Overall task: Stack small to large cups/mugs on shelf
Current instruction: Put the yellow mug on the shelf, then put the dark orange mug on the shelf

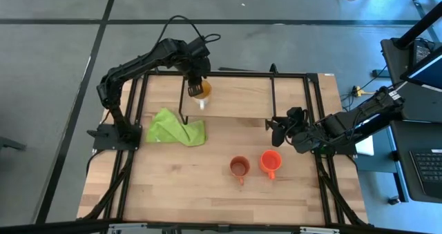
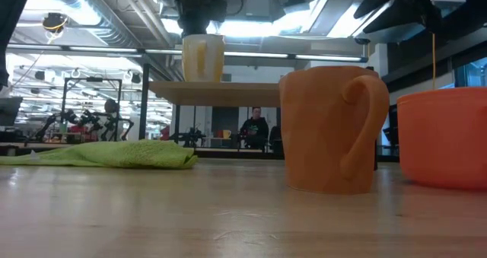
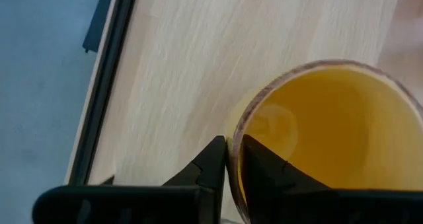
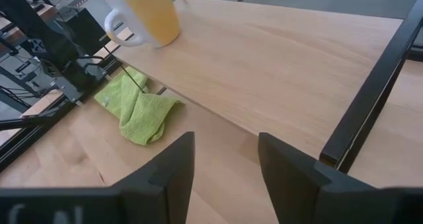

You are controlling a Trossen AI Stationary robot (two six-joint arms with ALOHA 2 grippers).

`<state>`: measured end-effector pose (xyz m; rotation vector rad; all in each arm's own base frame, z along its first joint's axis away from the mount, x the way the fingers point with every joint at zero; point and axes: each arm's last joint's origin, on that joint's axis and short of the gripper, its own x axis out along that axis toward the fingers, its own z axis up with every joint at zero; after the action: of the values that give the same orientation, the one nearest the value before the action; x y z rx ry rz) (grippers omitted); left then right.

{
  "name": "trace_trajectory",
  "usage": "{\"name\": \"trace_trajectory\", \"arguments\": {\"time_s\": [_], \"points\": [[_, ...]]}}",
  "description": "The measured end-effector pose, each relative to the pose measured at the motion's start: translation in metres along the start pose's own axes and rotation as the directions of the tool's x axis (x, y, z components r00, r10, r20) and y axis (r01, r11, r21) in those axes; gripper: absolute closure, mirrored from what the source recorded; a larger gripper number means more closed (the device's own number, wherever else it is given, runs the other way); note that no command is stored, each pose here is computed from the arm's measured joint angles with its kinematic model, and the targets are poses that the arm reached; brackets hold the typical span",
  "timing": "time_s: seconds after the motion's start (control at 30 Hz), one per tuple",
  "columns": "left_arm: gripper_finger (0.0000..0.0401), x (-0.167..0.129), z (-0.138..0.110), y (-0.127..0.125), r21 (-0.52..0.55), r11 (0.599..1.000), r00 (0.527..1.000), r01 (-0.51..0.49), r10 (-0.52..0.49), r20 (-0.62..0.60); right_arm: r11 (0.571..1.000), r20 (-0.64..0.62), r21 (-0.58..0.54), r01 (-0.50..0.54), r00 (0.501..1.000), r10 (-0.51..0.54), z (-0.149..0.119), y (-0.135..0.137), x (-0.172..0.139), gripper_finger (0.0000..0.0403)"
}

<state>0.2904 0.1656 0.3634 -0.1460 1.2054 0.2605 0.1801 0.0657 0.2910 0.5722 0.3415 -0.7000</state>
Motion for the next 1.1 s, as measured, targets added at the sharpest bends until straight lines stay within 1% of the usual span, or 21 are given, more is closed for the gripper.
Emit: {"name": "trace_trajectory", "arguments": {"time_s": [0.17,0.33,0.47,0.6,0.67,0.77,0.9,0.97,1.03,1.1], "points": [[0.0352,-0.006,-0.002,-0.001,0.002,1.0,1.0,-0.012,0.012,-0.002,1.0,0.001,-0.004,0.0,1.0,0.0,0.0,0.0,0.0,0.0234],[0.0338,-0.022,0.003,0.0,0.017,0.999,0.998,-0.036,0.035,0.06,1.0,0.001,-0.007,0.002,1.0,-0.002,0.0,0.0,0.0,0.0234],[0.0328,-0.033,0.005,0.001,0.026,0.996,0.992,-0.089,0.086,0.089,1.0,0.001,-0.008,0.002,1.0,-0.002,0.0,0.0,0.0,0.0234],[0.0325,-0.051,0.006,-0.001,-0.012,0.995,0.988,-0.095,0.096,0.121,1.0,0.011,-0.004,0.004,1.0,-0.004,0.001,-0.001,-0.001,0.0234],[0.0329,-0.062,0.005,-0.008,-0.041,0.996,0.989,-0.083,0.087,0.122,1.0,0.018,-0.001,0.0,1.0,0.0,0.003,-0.002,-0.002,0.0234],[0.0333,-0.081,0.002,-0.031,-0.053,0.999,0.991,-0.007,0.013,0.13,1.0,0.029,0.001,-0.006,1.0,0.005,0.006,-0.004,-0.005,0.0234],[0.0336,-0.096,-0.002,-0.081,-0.005,0.998,0.985,0.063,-0.061,0.163,1.0,0.004,0.014,-0.009,1.0,0.009,0.011,-0.007,-0.003,0.0234],[0.0337,-0.098,-0.004,-0.109,0.031,0.997,0.985,0.065,-0.069,0.158,1.0,-0.033,0.013,-0.011,0.999,0.011,0.013,-0.009,0.0,0.0234],[0.0337,-0.096,-0.007,-0.136,0.072,0.997,0.987,0.041,-0.051,0.153,1.0,-0.086,0.008,-0.017,0.996,0.017,0.015,-0.01,0.005,0.0234],[0.0337,-0.092,-0.009,-0.16,0.098,0.995,0.985,0.034,-0.05,0.164,0.999,-0.151,0.003,-0.041,0.988,0.041,0.017,-0.01,0.011,0.0234]]}}
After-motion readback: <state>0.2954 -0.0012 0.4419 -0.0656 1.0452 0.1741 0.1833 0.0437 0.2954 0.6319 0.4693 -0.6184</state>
